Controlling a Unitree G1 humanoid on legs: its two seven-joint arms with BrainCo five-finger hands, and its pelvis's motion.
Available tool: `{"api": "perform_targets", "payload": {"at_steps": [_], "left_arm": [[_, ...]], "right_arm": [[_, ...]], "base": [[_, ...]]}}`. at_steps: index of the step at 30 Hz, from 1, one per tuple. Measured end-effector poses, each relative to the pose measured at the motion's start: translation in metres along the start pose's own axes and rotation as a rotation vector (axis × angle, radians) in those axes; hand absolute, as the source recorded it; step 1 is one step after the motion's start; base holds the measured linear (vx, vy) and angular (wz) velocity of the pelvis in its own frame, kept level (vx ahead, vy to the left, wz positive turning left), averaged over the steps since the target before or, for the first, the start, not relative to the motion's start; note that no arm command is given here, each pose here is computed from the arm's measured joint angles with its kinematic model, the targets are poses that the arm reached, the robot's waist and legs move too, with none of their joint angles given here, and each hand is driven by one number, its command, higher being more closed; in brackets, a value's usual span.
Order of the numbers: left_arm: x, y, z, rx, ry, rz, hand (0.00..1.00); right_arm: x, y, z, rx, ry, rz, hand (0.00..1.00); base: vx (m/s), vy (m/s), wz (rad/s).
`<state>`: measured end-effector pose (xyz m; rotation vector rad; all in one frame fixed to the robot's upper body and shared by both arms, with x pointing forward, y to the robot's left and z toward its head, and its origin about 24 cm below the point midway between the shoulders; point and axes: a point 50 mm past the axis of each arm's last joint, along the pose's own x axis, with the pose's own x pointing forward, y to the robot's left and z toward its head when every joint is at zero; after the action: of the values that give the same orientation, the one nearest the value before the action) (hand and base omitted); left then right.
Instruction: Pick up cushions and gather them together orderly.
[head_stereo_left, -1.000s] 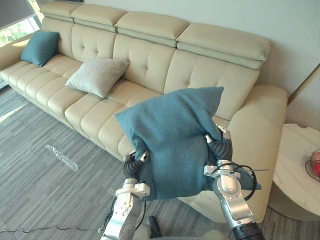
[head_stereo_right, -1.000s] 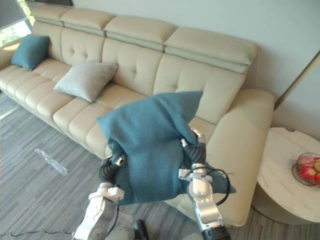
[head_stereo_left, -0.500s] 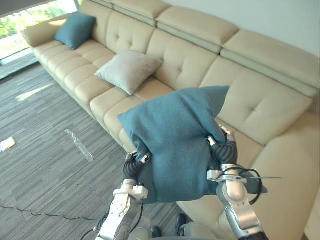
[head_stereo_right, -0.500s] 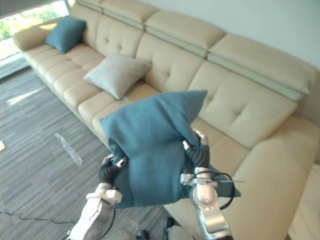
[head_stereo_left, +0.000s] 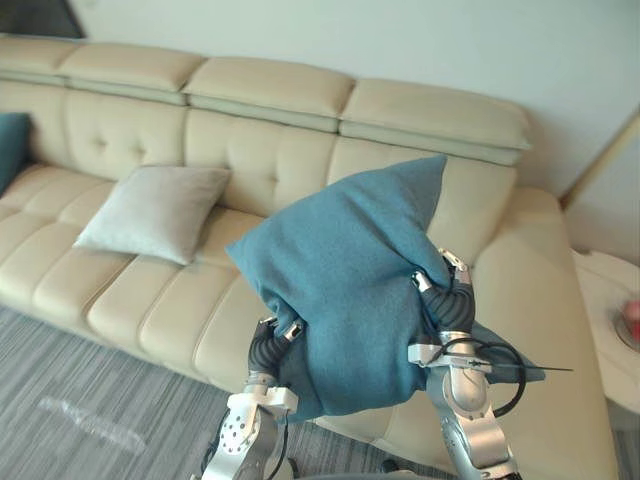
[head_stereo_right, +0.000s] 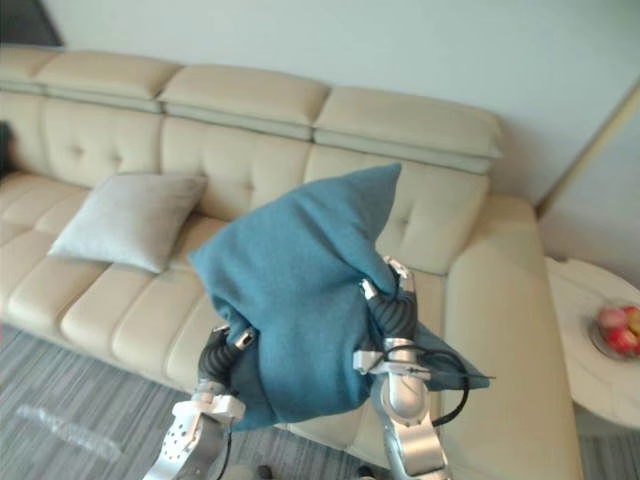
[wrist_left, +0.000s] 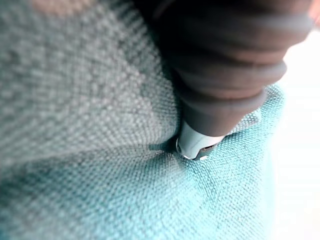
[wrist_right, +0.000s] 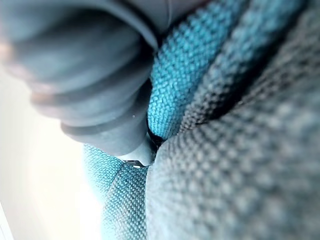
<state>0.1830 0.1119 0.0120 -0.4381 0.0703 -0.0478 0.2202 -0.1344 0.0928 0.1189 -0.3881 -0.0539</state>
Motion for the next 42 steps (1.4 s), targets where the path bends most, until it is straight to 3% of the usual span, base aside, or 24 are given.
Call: {"api": "perform_targets", "payload": {"at_steps": [7,13,18,36,42], "left_arm": [[0.0,0.002,-0.002,0.006,0.009,0.012,1.0],[-0.002,0.003,-0.009,0.033,0.056,0.014,1.0],[-0.001,-0.003,-0.001,0.024,0.02,-0.01,1.0],[-0.003,-0.01,-0.004,0.037,0.034,-0.037,1.0],[0.019,-0.019,0.016,0.107,-0.083,-0.048,1.0]], "right_arm": [[0.006,0.0,-0.012,-0.02,0.034,0.011,1.0],[-0.013,-0.014,-0.028,-0.073,0.138,-0.006,1.0],[-0.017,-0.012,-0.009,-0.046,0.067,-0.008,1.0],[-0.02,-0.021,-0.012,-0.068,0.088,-0.039,1.0],[0.001,-0.019,-0.006,-0.064,0.019,-0.054,1.0]], "base": [[0.0,0.004,-1.05],[0.0,-0.094,0.24],[-0.07,-0.061,-0.08],[0.04,0.059,-0.11],[-0.01,-0.035,0.23]]}}
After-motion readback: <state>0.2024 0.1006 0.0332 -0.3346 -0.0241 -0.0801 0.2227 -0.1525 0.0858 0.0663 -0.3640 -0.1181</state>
